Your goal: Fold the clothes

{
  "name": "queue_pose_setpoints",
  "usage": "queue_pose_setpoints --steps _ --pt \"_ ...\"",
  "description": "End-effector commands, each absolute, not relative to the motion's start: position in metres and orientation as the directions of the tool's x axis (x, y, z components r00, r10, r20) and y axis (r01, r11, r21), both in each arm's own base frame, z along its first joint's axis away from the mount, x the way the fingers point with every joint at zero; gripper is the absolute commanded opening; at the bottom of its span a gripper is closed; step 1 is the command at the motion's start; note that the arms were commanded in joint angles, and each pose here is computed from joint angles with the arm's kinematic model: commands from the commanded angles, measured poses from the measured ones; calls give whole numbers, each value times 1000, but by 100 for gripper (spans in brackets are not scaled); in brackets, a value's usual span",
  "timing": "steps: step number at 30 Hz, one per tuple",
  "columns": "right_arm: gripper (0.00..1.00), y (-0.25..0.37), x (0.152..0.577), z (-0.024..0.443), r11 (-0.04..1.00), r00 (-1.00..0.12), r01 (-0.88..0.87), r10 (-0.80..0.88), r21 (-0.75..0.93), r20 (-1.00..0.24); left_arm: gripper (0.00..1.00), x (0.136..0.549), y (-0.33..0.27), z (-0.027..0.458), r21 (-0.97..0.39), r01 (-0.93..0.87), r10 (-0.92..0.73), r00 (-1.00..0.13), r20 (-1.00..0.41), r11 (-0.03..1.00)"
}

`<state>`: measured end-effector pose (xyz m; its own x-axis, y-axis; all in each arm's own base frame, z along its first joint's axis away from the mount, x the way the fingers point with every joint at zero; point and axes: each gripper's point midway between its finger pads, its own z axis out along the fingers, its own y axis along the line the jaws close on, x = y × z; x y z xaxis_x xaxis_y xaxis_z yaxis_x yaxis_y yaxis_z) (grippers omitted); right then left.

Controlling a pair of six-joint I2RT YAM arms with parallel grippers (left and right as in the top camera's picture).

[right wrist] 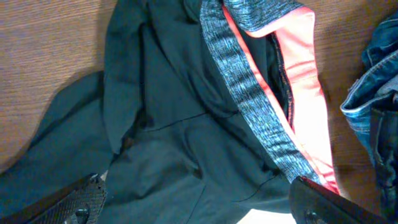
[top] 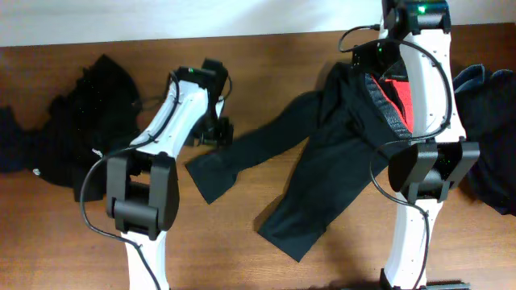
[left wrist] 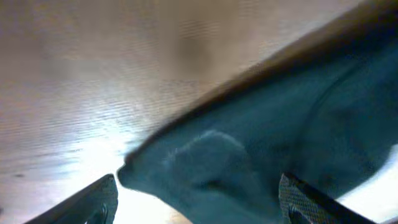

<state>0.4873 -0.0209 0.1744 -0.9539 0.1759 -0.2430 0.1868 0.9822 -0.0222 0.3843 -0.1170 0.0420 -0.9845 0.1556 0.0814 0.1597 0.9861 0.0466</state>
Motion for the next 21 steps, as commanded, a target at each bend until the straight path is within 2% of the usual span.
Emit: queue_pose_setpoints --steps 1,16,18,21 --pt "99 -20 488 193 983 -942 183 172 -13 -290 80 374 -109 23 59 191 183 -976 121 980" --pt "99 -20 491 194 983 -938 183 171 -11 -301 74 370 -107 -18 56 234 228 -970 85 971" --pt "99 -20 492 194 983 -937 183 171 -10 -303 66 372 -106 -23 54 229 225 -972 70 972" --pt "99 -20 492 195 983 -936 183 171 -10 -307 46 375 -105 -29 54 223 221 -974 47 973"
